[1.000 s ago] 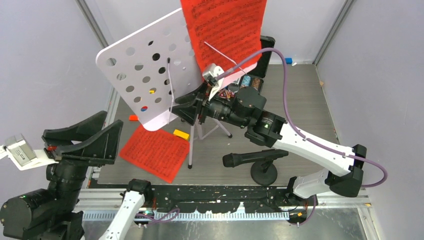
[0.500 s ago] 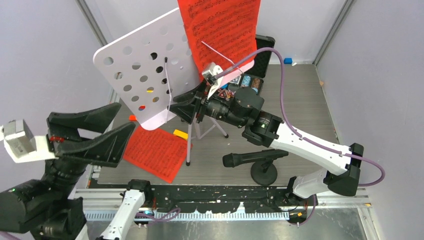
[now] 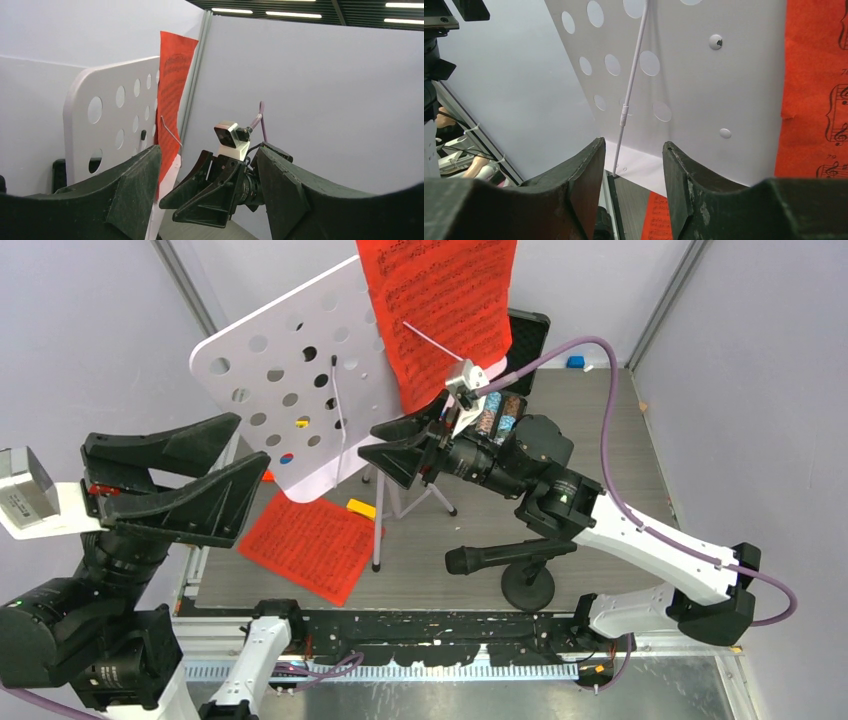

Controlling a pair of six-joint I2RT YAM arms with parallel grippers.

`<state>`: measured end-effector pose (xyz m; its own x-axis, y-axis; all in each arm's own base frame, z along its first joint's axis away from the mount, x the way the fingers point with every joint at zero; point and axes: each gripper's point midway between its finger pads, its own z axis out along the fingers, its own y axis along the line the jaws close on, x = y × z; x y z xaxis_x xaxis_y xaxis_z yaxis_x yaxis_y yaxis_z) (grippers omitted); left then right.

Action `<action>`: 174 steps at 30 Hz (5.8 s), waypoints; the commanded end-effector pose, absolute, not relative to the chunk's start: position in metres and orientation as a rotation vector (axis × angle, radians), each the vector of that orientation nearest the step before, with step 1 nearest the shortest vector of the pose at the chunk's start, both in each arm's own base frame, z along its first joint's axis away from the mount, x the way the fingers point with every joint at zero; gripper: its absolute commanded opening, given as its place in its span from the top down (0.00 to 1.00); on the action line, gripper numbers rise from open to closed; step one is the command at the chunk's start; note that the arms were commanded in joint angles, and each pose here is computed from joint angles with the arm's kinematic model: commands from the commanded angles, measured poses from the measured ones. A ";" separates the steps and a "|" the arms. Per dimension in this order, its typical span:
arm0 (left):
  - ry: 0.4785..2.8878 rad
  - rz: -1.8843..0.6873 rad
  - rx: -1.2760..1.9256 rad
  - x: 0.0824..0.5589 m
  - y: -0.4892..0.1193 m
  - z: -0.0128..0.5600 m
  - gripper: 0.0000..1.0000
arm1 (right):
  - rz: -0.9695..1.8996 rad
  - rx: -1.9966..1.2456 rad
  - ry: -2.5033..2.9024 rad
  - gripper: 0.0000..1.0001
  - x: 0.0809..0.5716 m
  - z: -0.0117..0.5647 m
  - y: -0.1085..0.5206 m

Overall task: Pack up the instrument practice props
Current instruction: Adjust the music stand at the center of the board.

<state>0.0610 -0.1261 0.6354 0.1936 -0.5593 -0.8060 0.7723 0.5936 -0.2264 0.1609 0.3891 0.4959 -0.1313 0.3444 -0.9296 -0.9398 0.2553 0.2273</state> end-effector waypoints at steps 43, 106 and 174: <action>1.080 -0.892 0.194 0.164 -0.126 0.689 0.29 | 0.948 -0.553 1.265 0.44 0.169 0.483 0.294; 1.111 -0.881 0.238 0.129 -0.123 0.654 0.27 | 0.689 -0.834 1.527 0.12 0.177 0.345 0.280; 1.195 -1.035 0.356 0.145 -0.163 0.622 0.28 | 0.217 -0.852 1.901 0.93 0.308 0.166 0.281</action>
